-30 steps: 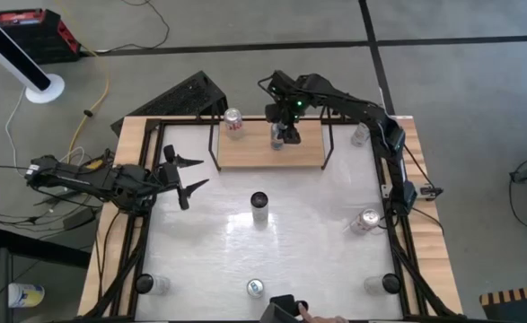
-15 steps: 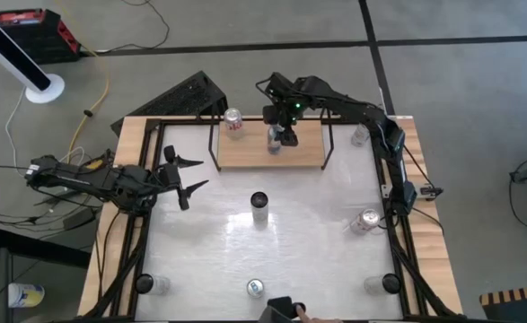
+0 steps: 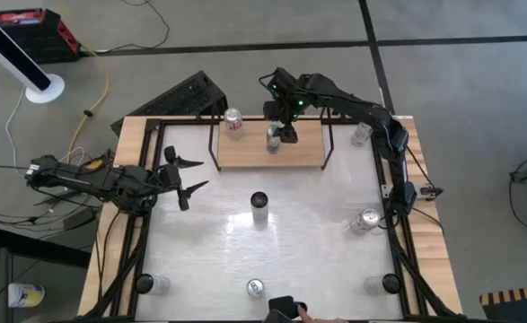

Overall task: Place canned beverage on shelf
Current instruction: Put the top left blue soda can on the shelf

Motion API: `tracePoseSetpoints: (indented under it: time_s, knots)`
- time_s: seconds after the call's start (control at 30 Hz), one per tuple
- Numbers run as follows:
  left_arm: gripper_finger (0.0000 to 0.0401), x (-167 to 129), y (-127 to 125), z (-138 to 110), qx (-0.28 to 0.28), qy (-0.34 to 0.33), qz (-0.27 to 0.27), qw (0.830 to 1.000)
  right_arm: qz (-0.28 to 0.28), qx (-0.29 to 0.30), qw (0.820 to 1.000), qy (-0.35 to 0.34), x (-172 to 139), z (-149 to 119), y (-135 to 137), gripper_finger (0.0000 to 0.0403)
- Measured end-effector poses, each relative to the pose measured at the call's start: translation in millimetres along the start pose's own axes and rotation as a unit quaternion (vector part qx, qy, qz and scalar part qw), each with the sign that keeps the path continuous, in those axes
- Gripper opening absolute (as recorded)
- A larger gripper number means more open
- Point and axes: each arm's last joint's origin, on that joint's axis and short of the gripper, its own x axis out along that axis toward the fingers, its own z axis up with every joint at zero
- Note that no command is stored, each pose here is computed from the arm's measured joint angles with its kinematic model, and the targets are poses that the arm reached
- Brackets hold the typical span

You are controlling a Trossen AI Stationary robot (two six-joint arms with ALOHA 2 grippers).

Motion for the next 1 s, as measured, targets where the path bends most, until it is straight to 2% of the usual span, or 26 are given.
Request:
tracePoseSetpoints:
  time_s: [0.17,0.33,0.4,0.53,0.6,0.7,0.8,0.9,1.0]
  knots:
    - [0.0256,0.0,0.3,0.8,0.0,-0.003,0.002,1.0,-0.025,0.001,0.999,-0.029,-31.8,2.4,4.0,0.029]
    - [0.0256,0.0,0.4,1.1,0.0,-0.005,0.003,1.0,-0.021,0.038,0.998,-0.037,-61.7,-0.4,15.1,0.0275]
    - [0.0256,0.0,0.4,1.1,-0.002,-0.004,0.004,1.0,0.018,0.053,0.998,-0.033,-67.4,-5.3,22.6,0.0263]
    - [0.0256,0.0,0.4,0.9,-0.007,-0.004,0.004,1.0,0.176,0.098,0.979,-0.044,-62.7,-28.4,38.3,0.0212]
    - [0.0256,0.1,0.3,0.6,-0.006,-0.002,0.003,1.0,0.203,0.115,0.971,-0.049,-53.5,-42.2,44.2,0.0171]
    - [0.0256,0.0,0.1,0.7,-0.006,-0.003,0.0,1.0,0.173,0.125,0.974,-0.071,-34.8,-57.5,50.6,0.0097]
    - [0.0256,0.0,0.1,0.7,-0.007,-0.003,0.0,1.0,0.091,0.131,0.985,-0.071,-15.6,-65.2,57.2,0.0025]
    - [0.0256,0.1,0.1,0.7,-0.014,-0.003,0.0,1.0,0.036,0.129,0.987,-0.091,-3.4,-63.9,63.5,0.002]
    - [0.0256,0.0,0.1,0.7,-0.023,-0.003,0.0,1.0,0.033,0.118,0.988,-0.095,9.9,-62.3,68.8,0.0026]
